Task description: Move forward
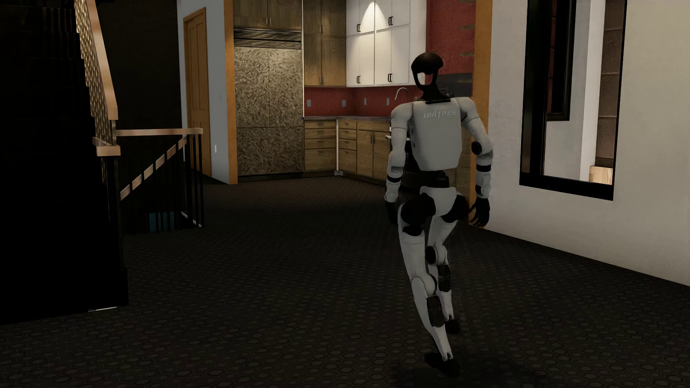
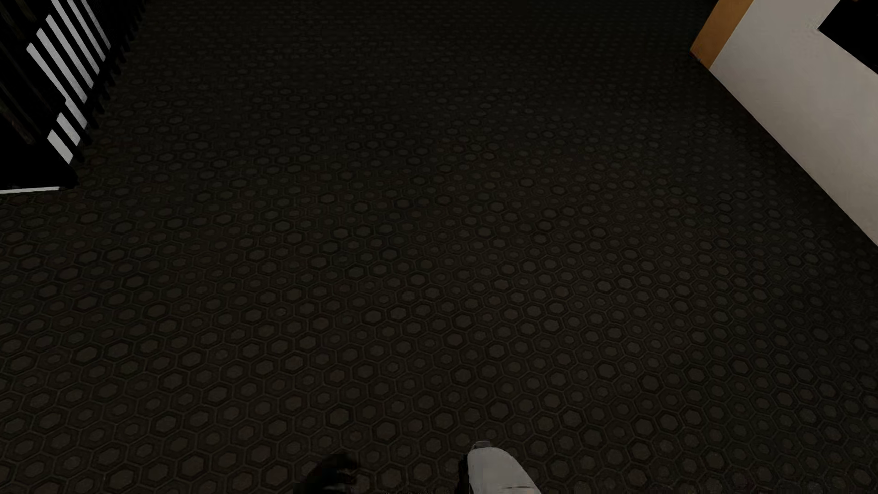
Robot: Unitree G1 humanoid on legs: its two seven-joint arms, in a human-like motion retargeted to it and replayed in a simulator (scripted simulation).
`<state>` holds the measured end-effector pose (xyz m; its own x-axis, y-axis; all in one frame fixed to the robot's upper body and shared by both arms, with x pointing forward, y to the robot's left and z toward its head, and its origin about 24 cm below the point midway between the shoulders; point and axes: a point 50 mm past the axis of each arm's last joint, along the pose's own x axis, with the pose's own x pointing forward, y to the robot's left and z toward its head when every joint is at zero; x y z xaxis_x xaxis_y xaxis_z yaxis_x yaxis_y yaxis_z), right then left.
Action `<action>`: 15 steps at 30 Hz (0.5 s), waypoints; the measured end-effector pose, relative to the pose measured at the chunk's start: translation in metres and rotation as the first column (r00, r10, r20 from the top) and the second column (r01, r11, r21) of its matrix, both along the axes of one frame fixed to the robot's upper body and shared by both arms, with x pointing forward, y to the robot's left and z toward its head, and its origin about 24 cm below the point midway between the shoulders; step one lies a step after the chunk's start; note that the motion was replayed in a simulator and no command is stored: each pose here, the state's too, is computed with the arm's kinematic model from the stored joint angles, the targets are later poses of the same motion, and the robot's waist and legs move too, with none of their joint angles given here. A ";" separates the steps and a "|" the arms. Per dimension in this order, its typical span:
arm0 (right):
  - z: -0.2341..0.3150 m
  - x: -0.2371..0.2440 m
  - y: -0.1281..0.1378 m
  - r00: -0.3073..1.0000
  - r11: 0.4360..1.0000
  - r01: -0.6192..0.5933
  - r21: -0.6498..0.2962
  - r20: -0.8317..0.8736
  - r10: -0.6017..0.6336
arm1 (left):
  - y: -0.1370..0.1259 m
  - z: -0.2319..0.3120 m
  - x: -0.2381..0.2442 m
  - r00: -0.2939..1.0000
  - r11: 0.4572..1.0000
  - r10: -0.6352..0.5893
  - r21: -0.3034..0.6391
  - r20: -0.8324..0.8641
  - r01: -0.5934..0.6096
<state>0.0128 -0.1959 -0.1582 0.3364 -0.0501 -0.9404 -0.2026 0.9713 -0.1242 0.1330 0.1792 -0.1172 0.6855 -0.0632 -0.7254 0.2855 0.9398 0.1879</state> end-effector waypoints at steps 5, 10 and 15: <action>-0.004 -0.042 -0.020 0.984 0.994 0.092 -0.066 -0.147 -0.101 | -0.026 0.074 0.080 0.919 0.994 -0.024 -0.088 0.394 0.064; -0.005 -0.036 -0.033 0.983 0.993 0.066 -0.100 -0.166 -0.082 | -0.039 0.073 0.077 0.917 0.988 -0.077 -0.092 0.391 0.122; 0.011 0.052 -0.024 0.989 0.998 -0.029 -0.064 0.139 0.038 | -0.033 0.009 0.017 0.971 0.973 -0.231 -0.004 0.057 0.232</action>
